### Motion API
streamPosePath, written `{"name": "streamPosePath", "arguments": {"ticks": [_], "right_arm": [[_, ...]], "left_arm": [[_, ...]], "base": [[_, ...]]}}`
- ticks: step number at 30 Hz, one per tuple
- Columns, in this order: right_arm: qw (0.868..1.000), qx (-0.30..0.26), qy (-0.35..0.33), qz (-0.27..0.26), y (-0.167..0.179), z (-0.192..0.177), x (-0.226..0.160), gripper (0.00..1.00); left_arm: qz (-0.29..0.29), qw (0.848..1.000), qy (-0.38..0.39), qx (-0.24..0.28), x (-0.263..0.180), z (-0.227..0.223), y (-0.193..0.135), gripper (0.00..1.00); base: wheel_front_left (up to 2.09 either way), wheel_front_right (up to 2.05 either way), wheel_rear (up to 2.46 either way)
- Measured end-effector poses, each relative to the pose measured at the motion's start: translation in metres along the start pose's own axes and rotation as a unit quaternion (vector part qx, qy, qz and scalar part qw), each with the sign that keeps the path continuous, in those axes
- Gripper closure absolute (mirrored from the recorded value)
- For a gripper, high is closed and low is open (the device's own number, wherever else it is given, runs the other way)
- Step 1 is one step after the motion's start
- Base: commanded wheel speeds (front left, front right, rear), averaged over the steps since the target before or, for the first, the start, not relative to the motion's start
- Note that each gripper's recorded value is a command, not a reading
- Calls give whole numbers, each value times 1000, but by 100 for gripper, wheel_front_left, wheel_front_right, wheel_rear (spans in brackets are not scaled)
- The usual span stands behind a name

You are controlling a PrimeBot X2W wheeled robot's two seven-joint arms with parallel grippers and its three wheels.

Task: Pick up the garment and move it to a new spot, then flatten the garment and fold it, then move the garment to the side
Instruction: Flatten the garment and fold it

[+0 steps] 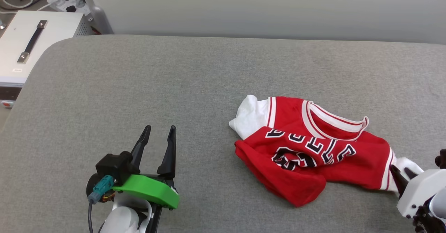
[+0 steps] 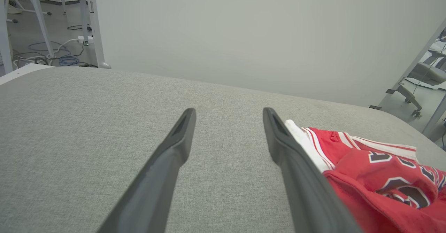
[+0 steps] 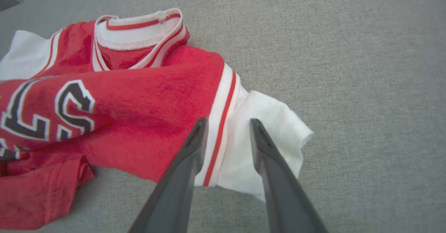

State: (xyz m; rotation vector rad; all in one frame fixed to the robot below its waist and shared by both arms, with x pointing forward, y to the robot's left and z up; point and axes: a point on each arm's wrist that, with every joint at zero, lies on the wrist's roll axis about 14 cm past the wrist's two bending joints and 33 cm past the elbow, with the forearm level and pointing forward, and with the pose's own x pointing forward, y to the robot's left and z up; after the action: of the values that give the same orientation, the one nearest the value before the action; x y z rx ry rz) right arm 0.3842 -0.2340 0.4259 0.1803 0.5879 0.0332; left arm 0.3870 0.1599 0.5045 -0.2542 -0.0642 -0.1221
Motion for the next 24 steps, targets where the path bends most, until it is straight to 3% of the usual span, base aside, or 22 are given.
{"name": "streamPosePath", "arguments": {"ticks": [6, 13, 19, 24], "right_arm": [[993, -26, -115, 13, 6, 45, -16, 0], [969, -31, -246, 15, 11, 82, -49, 0], [954, -6, -300, 4, 15, 79, -70, 0], [951, -11, -309, -16, 6, 82, -75, 0]], "left_arm": [[-20, 1000, -3, 1, 5, 2, -11, 0], [-46, 999, -14, -9, 11, 8, -29, 0], [-73, 997, -4, -12, 17, 2, -44, 0], [-149, 987, 54, 19, 37, -14, -72, 0]], "base": [[0, 0, 0], [0, 0, 0], [0, 0, 0], [0, 0, 0]]}}
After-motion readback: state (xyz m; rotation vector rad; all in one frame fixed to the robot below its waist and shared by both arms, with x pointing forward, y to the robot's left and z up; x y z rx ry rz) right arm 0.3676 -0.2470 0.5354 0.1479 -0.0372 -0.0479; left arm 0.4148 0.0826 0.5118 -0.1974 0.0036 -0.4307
